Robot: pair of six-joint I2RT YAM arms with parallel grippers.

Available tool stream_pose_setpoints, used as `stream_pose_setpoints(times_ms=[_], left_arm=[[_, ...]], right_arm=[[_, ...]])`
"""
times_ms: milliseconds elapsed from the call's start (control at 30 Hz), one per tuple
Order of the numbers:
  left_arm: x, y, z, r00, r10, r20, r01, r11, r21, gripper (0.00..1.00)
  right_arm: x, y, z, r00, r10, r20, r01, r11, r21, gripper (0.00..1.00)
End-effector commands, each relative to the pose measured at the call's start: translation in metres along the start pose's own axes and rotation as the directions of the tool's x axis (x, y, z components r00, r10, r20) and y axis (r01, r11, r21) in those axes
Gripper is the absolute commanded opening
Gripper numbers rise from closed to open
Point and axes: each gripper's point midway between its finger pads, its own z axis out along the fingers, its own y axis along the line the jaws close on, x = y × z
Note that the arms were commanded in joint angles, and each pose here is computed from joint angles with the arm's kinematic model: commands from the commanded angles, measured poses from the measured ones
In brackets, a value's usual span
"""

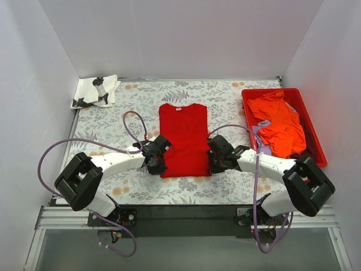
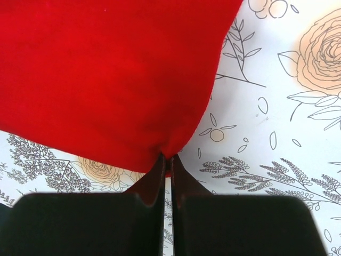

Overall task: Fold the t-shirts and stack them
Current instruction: Fold the tshirt

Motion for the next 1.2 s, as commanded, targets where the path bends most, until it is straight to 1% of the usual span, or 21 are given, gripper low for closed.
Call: stream_pose_setpoints(times_ms=[0,100,133,167,200,233,267,300,333,367,400,467,533,600,700,733,800,833,867,900,1167], left_arm=[[0.021,0.022,0.003,0.998,0.01,-0.065,-0.017,0.995,-0.1,0.0],[0.044,0.025,-0.022,0.995,0.014,-0.098,-0.025,0.993,-0.114,0.0],[0.054,0.028,-0.027,0.993,0.013,-0.115,-0.027,0.993,-0.115,0.0],[0.072,0.031,-0.037,0.987,0.038,-0.158,-0.056,0.992,-0.11,0.0],[0.079,0.028,-0.048,0.988,-0.001,-0.154,-0.012,0.996,-0.085,0.0],[0.09,0.033,-0.052,0.986,-0.003,-0.169,-0.011,0.996,-0.086,0.0],[0.108,0.038,-0.061,0.979,0.018,-0.202,-0.038,0.995,-0.094,0.0],[0.116,0.036,-0.07,0.979,-0.025,-0.203,0.009,0.997,-0.079,0.0],[0.126,0.041,-0.073,0.975,-0.034,-0.222,0.015,0.996,-0.087,0.0],[0.14,0.046,-0.079,0.969,-0.008,-0.247,-0.014,0.996,-0.088,0.0],[0.146,0.044,-0.085,0.963,-0.04,-0.267,0.024,0.998,-0.065,0.0],[0.152,0.043,-0.096,0.954,-0.039,-0.299,0.03,0.999,-0.032,0.0],[0.136,0.033,-0.107,0.971,-0.032,-0.235,0.04,0.999,0.029,0.0],[0.106,0.018,-0.125,0.986,-0.044,-0.16,0.056,0.996,0.07,0.0],[0.054,0.009,-0.128,0.997,-0.033,-0.068,0.039,0.996,0.085,0.0],[0.042,0.007,-0.127,0.998,-0.028,-0.048,0.032,0.995,0.094,0.0],[0.008,0.003,-0.124,0.999,-0.033,0.017,0.031,0.994,0.108,0.0],[0.0,-0.001,-0.123,0.999,-0.034,0.026,0.03,0.992,0.121,0.0],[-0.017,-0.003,-0.12,0.997,-0.058,0.048,0.052,0.99,0.132,0.0],[-0.023,-0.004,-0.114,0.999,-0.025,0.046,0.019,0.993,0.12,0.0],[-0.091,-0.021,-0.103,0.989,-0.065,0.13,0.042,0.985,0.17,0.0]], right_arm=[[0.07,-0.03,0.003,0.967,-0.057,-0.246,0.083,0.992,0.095,0.01],[0.077,-0.016,-0.019,0.955,-0.117,-0.273,0.146,0.985,0.092,0.01],[0.093,-0.01,-0.029,0.936,-0.155,-0.317,0.186,0.98,0.07,0.01],[0.098,-0.002,-0.037,0.938,-0.15,-0.311,0.174,0.984,0.049,0.01],[0.108,0.001,-0.043,0.931,-0.16,-0.329,0.182,0.983,0.038,0.01],[0.125,0.002,-0.054,0.908,-0.191,-0.373,0.218,0.975,0.031,0.01],[0.132,0.004,-0.063,0.909,-0.178,-0.376,0.205,0.978,0.033,0.01],[0.138,0.004,-0.07,0.906,-0.177,-0.385,0.207,0.978,0.038,0.01],[0.151,0.011,-0.079,0.887,-0.209,-0.411,0.231,0.973,0.003,0.01],[0.156,0.011,-0.09,0.884,-0.213,-0.417,0.232,0.973,-0.007,0.01],[0.159,0.015,-0.096,0.883,-0.216,-0.416,0.228,0.974,-0.022,0.01],[0.155,0.021,-0.106,0.891,-0.227,-0.393,0.221,0.973,-0.06,0.01],[0.132,0.027,-0.118,0.91,-0.258,-0.324,0.251,0.966,-0.064,0.01],[0.1,0.032,-0.131,0.935,-0.257,-0.246,0.255,0.966,-0.041,0.01],[0.046,0.024,-0.136,0.967,-0.21,-0.147,0.211,0.977,-0.007,0.01],[0.036,0.021,-0.138,0.963,-0.237,-0.129,0.238,0.971,-0.004,0.01],[0.015,0.019,-0.138,0.964,-0.24,-0.112,0.244,0.97,0.014,0.01],[-0.002,0.019,-0.142,0.971,-0.224,-0.078,0.226,0.974,0.02,0.01],[-0.01,0.018,-0.14,0.965,-0.247,-0.085,0.25,0.968,0.027,0.01],[-0.018,0.018,-0.139,0.965,-0.252,-0.08,0.255,0.967,0.031,0.01],[-0.084,0.018,-0.132,0.964,-0.262,-0.03,0.264,0.964,0.041,0.01]])
